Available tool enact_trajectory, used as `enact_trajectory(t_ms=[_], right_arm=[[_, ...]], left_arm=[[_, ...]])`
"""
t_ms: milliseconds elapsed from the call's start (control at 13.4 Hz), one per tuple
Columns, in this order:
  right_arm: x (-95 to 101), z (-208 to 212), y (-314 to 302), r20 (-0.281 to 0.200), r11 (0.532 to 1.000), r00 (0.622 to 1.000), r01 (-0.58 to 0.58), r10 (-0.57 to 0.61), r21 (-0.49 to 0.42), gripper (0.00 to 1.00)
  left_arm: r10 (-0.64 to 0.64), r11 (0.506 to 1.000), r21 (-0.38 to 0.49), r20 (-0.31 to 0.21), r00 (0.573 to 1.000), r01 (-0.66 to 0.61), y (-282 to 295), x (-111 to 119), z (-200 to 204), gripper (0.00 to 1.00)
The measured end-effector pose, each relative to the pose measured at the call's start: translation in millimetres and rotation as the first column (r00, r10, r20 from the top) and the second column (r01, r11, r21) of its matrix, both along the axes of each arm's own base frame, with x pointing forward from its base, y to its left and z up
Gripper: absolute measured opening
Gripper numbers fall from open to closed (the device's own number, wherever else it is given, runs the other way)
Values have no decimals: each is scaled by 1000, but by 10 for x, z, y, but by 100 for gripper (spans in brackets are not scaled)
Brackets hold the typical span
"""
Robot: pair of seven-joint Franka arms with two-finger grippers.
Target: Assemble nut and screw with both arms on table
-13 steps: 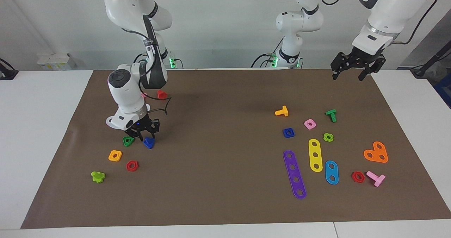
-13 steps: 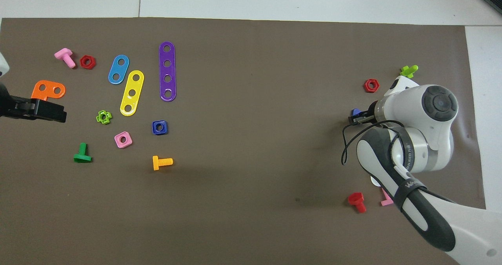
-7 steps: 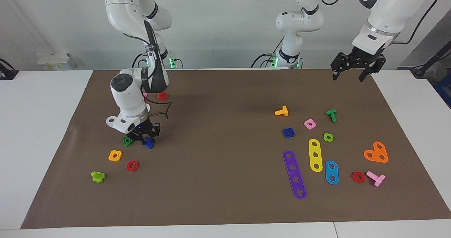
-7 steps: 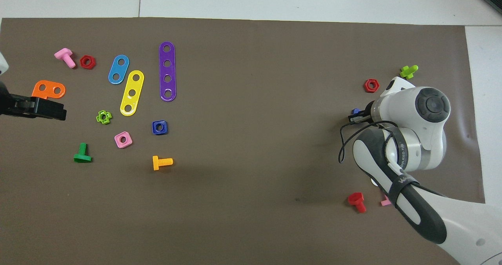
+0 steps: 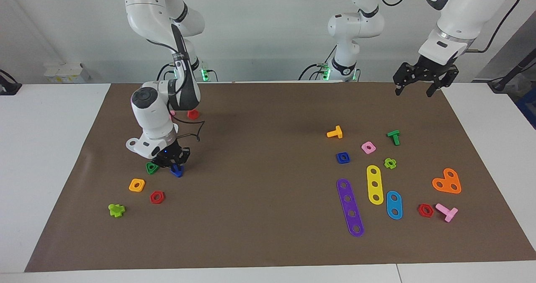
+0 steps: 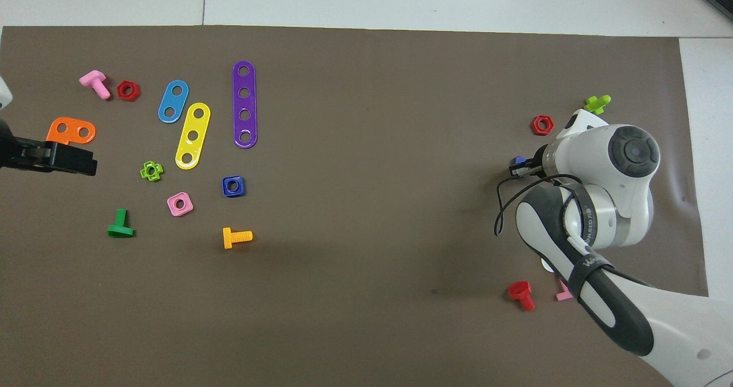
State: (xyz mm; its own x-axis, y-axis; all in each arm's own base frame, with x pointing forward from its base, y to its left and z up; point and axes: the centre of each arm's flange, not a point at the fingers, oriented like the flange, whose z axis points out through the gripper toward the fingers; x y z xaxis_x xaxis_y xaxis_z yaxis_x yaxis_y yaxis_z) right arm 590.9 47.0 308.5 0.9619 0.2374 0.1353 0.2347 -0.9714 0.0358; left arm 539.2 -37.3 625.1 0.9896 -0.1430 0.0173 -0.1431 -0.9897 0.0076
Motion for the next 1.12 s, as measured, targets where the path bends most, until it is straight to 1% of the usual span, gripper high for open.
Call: enact_trajectory(t_ms=[149,224,299,448,523,598,672,822,971,1121], right_arm=[[106,195,172,23,999,999,29,-29,13,19],[162,338,382,35,999,999,41,-42,24,19],[208,515,695,53,998,997,55,-58,41,19],[208,814,1442,86,991,991,94,-102,90,19],[190,920,1831,96,985,986,122,-133,118,19],[165,983,2249,95,977,981,154,-169,144,19],[138,981,2648,85,970,976,183,-198,162,19],[132,773,3333,69,955,966,233,-249,184,19],[185,400,3704,59,950,960,260,-273,175,19],[218,194,3824,61,952,960,262,-274,161,19]], left_arm=[[0,1000,1,-11,1000,0,0,-1,-64,100],[1,1000,1,-15,1000,-1,0,-1,-91,100],[8,1000,1,-16,1000,-8,0,3,-115,100],[37,999,0,-10,999,-37,-50,23,-196,100],[55,999,-2,-2,999,-55,-131,42,-285,100],[75,997,-3,2,997,-75,-245,68,-429,99],[92,996,-4,-2,996,-92,-377,104,-603,99],[124,992,-4,-9,992,-124,-629,241,-987,98],[139,990,-5,-15,990,-139,-752,409,-1364,97],[151,988,-18,-3,988,-151,-762,514,-1698,97]])
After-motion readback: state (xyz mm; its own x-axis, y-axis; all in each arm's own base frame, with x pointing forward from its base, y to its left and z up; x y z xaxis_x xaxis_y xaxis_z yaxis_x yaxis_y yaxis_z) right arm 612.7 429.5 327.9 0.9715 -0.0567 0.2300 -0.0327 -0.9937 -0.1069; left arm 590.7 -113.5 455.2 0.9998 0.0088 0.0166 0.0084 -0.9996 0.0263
